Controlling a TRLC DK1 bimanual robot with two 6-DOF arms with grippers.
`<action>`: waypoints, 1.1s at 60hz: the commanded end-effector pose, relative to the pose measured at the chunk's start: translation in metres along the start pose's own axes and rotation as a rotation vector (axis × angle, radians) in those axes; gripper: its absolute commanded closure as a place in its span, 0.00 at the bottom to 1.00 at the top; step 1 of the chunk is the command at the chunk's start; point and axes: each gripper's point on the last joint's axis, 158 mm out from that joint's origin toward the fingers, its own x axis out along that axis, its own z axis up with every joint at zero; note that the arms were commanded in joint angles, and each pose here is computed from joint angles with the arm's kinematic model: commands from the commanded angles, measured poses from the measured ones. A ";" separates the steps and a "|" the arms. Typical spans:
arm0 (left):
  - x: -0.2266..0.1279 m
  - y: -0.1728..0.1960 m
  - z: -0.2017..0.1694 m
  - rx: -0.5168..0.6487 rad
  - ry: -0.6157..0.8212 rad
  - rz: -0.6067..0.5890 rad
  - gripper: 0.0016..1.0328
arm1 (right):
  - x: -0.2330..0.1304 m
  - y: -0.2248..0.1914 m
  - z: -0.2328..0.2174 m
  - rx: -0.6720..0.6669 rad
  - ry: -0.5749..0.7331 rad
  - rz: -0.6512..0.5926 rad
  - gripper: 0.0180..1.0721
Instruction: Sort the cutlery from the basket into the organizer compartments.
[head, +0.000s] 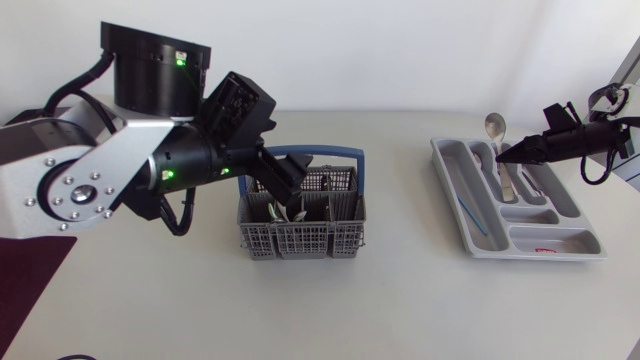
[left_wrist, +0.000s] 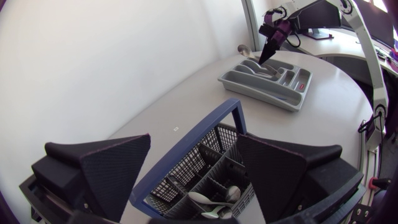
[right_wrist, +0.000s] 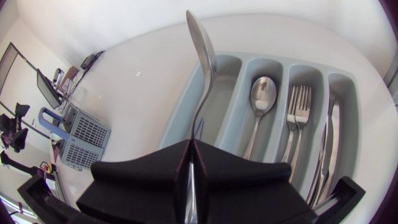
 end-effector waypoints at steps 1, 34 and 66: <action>-0.005 -0.003 -0.003 0.030 -0.007 0.006 0.07 | 0.006 -0.015 0.000 0.008 0.005 -0.006 0.94; -0.009 -0.015 -0.009 0.062 -0.003 -0.011 0.07 | 0.049 -0.049 -0.021 0.087 0.061 -0.037 0.94; -0.025 -0.017 -0.020 0.127 -0.002 0.008 0.07 | 0.049 -0.054 -0.028 0.090 0.082 -0.120 0.53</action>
